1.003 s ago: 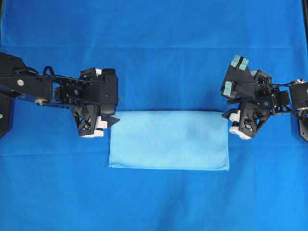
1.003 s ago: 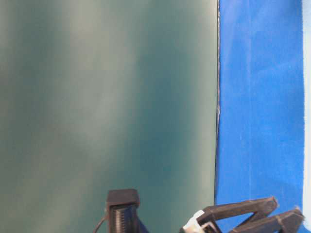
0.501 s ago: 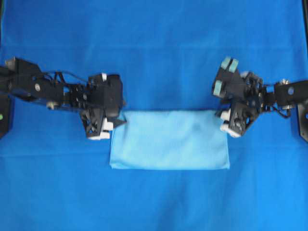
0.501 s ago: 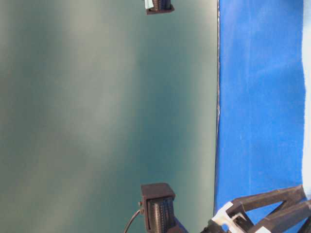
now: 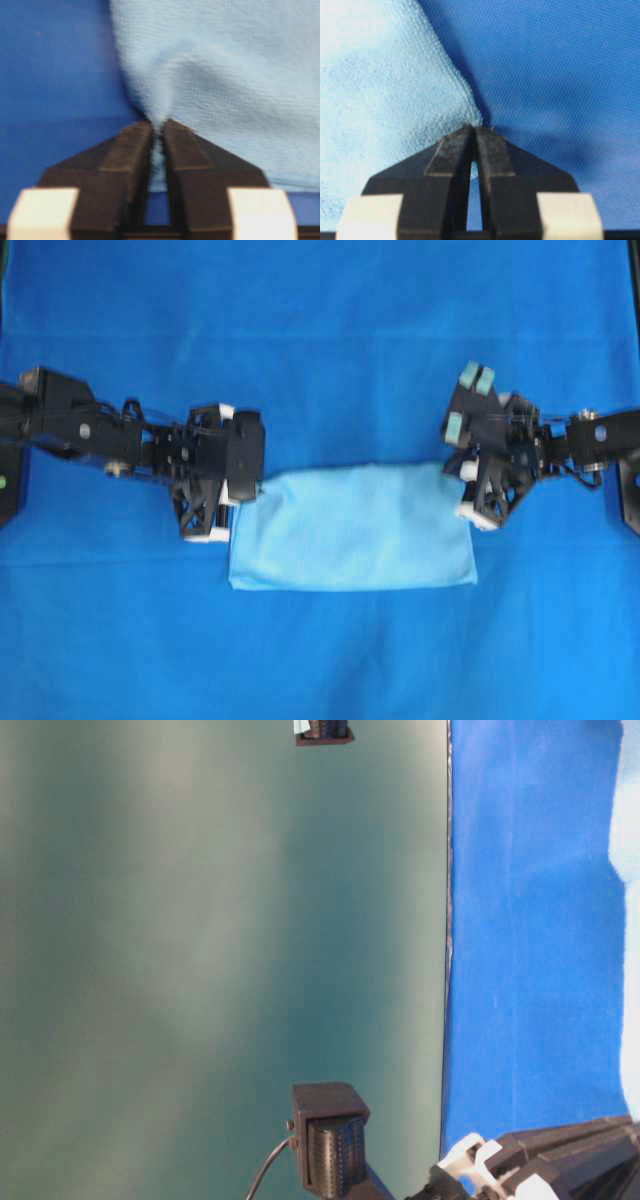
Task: Fold the light blue towel.
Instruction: 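Pinch the folded strip's top corners with both grippers, then lift the strip and swing it vertical, left gripper low, right high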
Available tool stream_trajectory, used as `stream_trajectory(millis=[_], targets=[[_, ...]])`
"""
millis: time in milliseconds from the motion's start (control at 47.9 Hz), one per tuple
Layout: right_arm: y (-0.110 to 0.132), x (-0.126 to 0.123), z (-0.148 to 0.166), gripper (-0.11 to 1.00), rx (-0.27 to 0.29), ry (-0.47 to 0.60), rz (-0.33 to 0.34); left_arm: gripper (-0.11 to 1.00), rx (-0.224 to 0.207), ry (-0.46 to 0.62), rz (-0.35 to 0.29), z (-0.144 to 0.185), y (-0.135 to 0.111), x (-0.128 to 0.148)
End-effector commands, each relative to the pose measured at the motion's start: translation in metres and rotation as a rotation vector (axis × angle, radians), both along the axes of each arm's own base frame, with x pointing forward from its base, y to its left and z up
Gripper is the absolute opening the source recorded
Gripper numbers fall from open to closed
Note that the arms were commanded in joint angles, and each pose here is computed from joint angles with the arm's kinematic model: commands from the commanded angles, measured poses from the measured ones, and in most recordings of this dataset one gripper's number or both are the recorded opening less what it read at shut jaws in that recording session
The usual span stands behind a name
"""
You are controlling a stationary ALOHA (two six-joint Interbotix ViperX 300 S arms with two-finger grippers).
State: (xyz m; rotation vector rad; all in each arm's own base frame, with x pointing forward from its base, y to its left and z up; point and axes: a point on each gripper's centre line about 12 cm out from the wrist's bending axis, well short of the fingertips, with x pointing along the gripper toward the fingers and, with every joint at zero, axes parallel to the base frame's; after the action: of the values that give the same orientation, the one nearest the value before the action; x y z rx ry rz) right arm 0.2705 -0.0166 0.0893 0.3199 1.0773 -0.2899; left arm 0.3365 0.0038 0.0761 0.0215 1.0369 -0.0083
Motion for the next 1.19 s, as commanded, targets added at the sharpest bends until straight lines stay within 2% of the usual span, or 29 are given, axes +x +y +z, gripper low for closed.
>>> stream_trajectory(millis=[0,188,376,627,877,1170], targets=[[0.001,-0.003,0.003,0.03,-0.004,-0.003,0.004,0.05,0.001,0.066,0.0,-0.006,0.002,-0.01],[-0.001,-0.008,0.015,0.03,-0.013,-0.008,-0.008,0.05,0.003,0.041,0.005,0.009,0.004,-0.009],[-0.005,-0.016,0.048,0.03,-0.044,-0.019,-0.037,0.05,0.006,-0.004,0.025,0.05,0.013,-0.011],[-0.008,-0.026,0.099,0.03,-0.067,-0.13,-0.059,0.05,0.001,-0.065,0.045,0.11,0.016,-0.013],[-0.005,-0.032,0.145,0.03,-0.08,-0.232,-0.057,0.05,-0.002,-0.2,0.051,0.173,0.016,-0.016],[-0.006,-0.031,0.153,0.03,-0.094,-0.24,-0.053,0.05,-0.005,-0.227,0.052,0.182,0.014,-0.019]])
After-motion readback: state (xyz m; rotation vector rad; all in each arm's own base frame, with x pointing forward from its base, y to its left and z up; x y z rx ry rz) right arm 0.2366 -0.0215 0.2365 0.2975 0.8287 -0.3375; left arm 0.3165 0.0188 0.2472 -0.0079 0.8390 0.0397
